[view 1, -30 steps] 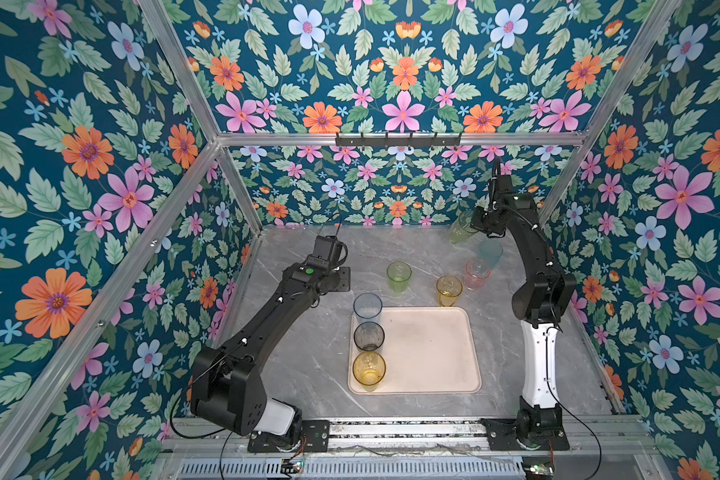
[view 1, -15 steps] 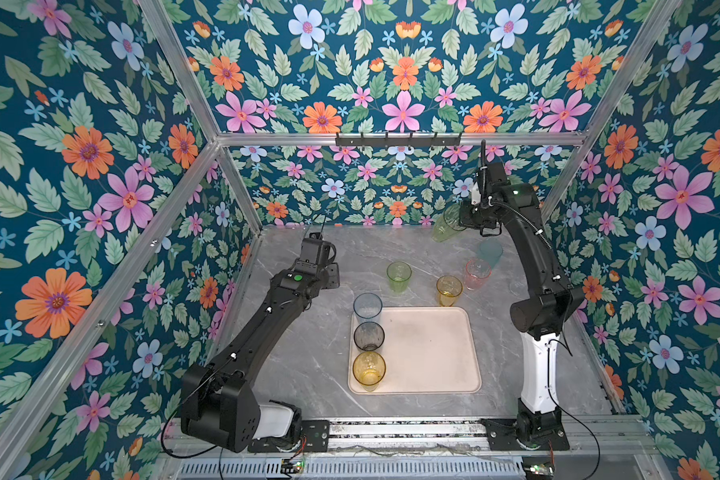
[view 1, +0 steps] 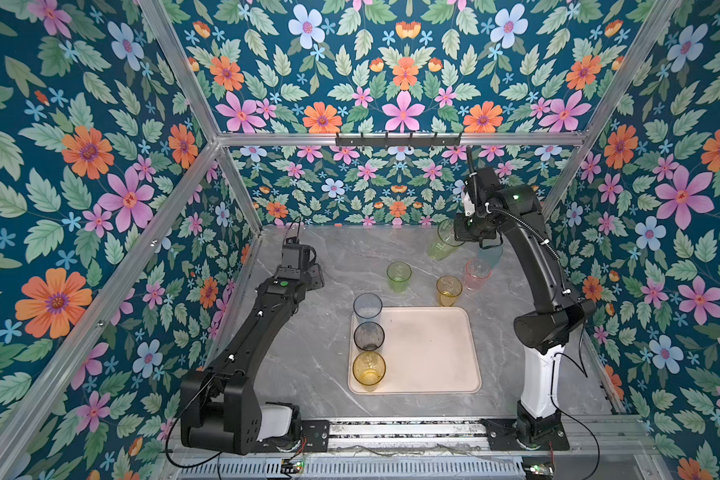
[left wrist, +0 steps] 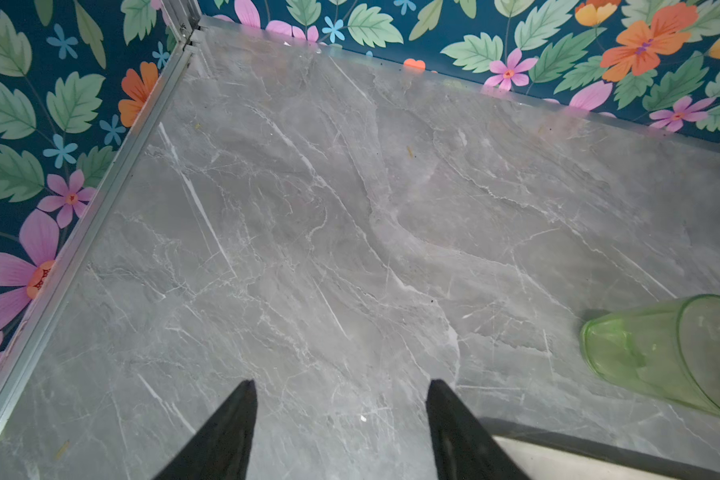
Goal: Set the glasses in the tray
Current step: 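Lift the green glass with the right gripper and swing it toward the tray, then carry the green glass over the tray and lower it beside the blue glass, then open the right gripper to release the green glass on the tray, then raise the right gripper and reach to the teal dotted glass near the far corner, then lower the right gripper and close it on the teal glass rim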
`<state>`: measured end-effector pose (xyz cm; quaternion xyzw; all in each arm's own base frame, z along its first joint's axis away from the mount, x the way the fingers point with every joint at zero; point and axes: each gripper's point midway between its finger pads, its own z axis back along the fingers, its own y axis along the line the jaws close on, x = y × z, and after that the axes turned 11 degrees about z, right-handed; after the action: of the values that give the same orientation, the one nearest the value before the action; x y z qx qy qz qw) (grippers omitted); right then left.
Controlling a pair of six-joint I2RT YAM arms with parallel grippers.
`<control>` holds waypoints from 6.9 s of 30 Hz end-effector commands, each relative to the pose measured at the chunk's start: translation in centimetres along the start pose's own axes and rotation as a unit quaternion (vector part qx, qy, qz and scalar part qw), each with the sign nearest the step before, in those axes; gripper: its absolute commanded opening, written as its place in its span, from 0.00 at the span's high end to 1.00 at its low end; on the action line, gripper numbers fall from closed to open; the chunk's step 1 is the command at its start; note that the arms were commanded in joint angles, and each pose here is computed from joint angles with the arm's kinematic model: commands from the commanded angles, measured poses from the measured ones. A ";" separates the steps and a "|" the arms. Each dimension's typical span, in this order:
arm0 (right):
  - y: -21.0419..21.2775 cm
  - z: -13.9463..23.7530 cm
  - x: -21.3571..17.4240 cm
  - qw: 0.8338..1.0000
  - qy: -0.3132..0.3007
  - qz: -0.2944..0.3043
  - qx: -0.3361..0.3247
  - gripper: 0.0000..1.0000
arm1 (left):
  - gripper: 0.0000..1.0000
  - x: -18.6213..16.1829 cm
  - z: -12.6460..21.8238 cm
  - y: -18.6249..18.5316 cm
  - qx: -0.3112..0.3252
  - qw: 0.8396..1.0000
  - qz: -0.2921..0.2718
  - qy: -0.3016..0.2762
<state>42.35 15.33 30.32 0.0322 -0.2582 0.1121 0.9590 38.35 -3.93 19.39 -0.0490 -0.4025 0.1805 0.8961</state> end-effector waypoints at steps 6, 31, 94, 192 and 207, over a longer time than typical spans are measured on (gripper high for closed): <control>3.2 -0.1 -4.0 0.999 0.040 0.027 -0.010 1.00 | 0.30 0.4 0.5 0.2 -0.005 1.000 0.012 -0.015; 9.4 -3.2 -11.5 0.996 0.078 0.022 -0.025 1.00 | 0.29 1.0 1.3 0.8 0.006 0.999 0.006 -0.031; 10.4 -10.6 -15.9 0.992 0.114 -0.013 -0.060 0.93 | 0.28 0.9 1.5 0.2 -0.010 1.000 0.007 -0.026; -20.3 -13.7 -4.2 0.964 0.006 -0.230 -0.132 0.49 | 0.27 0.2 0.8 0.0 -0.014 1.000 0.001 -0.007; -20.9 -16.0 -5.5 0.964 0.035 -0.235 -0.120 0.49 | 0.27 0.0 0.7 0.1 -0.011 1.000 0.000 -0.006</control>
<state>50.07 -4.18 13.73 -0.0306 -0.2190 -0.1476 0.9640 37.79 -3.97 19.69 -0.0616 -0.4079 0.1787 0.8932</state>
